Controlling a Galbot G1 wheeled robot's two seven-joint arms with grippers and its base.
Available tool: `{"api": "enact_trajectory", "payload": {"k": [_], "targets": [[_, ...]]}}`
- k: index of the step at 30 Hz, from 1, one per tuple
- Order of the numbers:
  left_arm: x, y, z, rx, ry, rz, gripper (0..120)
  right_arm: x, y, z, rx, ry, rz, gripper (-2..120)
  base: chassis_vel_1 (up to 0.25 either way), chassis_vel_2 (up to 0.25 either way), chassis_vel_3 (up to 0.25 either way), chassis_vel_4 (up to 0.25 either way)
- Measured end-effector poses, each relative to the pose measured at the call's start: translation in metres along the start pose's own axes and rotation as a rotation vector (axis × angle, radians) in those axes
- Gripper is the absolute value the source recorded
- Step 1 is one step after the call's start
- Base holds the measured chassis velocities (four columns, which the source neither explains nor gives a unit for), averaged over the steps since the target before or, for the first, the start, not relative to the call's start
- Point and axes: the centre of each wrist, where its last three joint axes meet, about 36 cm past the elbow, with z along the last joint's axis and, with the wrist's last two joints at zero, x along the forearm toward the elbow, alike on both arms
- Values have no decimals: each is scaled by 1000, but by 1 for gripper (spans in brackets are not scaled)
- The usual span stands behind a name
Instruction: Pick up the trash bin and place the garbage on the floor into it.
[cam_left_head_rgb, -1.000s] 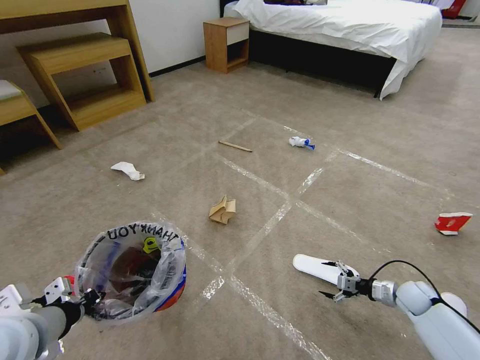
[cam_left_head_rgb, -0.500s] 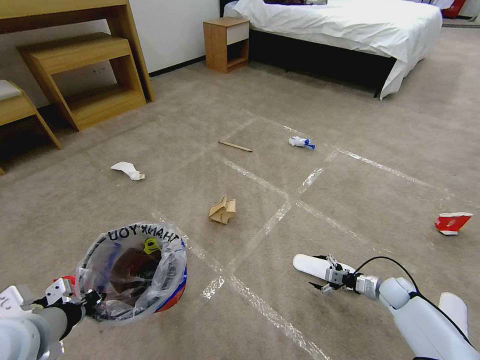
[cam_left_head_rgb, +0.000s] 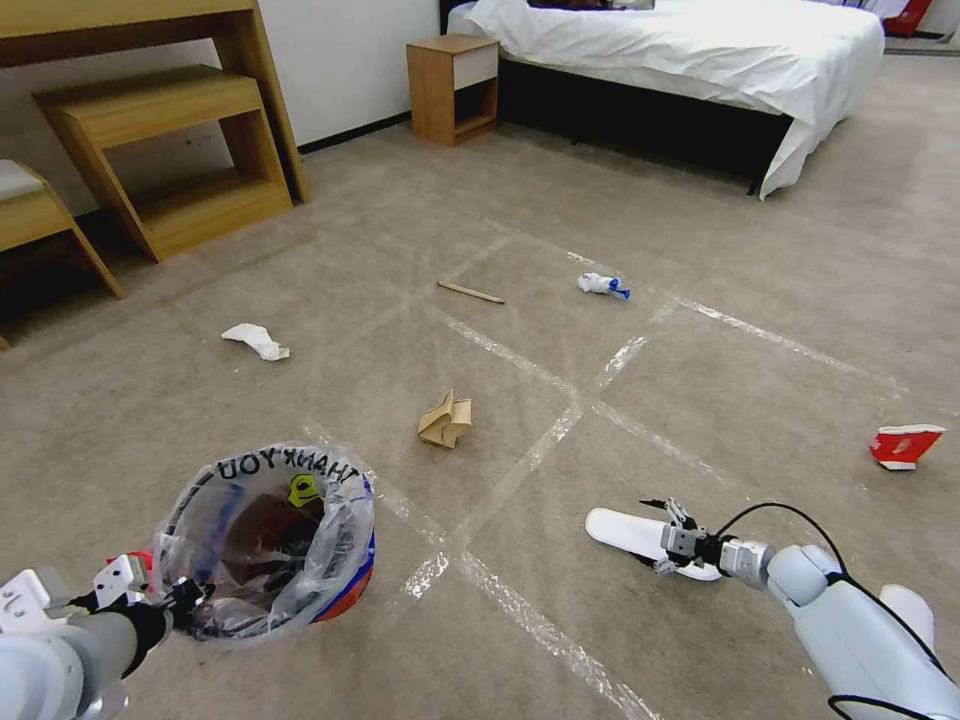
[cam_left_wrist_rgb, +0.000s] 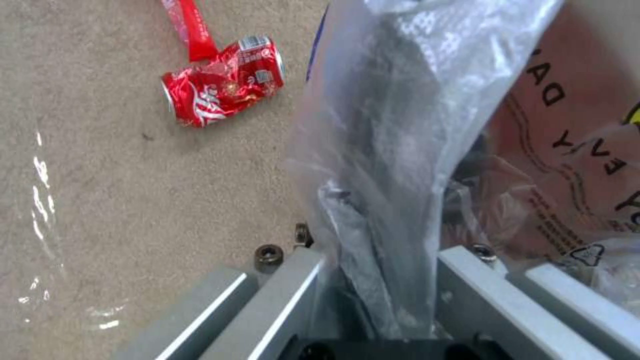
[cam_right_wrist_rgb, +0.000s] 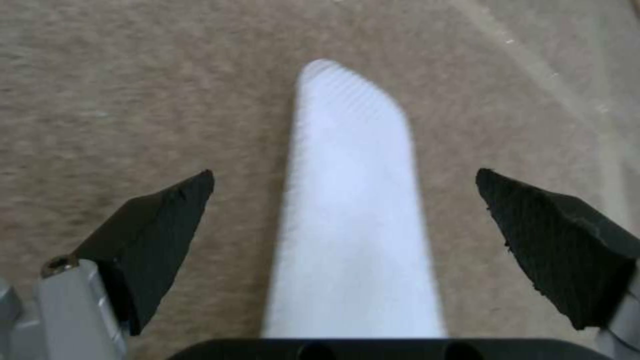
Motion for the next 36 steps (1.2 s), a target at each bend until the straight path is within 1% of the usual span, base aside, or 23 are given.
{"api": "enact_trajectory", "payload": {"k": [4,9,20,25,28,36], "targets": [[-1,0,1,-1,1,1,0,-2,13,4,-40,-9,-13,100,0,0,0,0],[-3,0,2,-2,3,1,0,-2,21,6,-56,-11,-23,100,0,0,0,0],[-5,0,2,-5,3,0,0,3,24,14,-76,10,-11,100,0,0,0,0],[-6,0,2,-8,2,-2,0,7,22,18,-92,13,-7,100,0,0,0,0],[-6,0,1,-12,3,-3,0,13,11,26,-110,23,-2,100,0,0,0,0],[-5,0,1,-13,1,-2,0,14,-1,28,-113,28,14,100,0,0,0,0]]}}
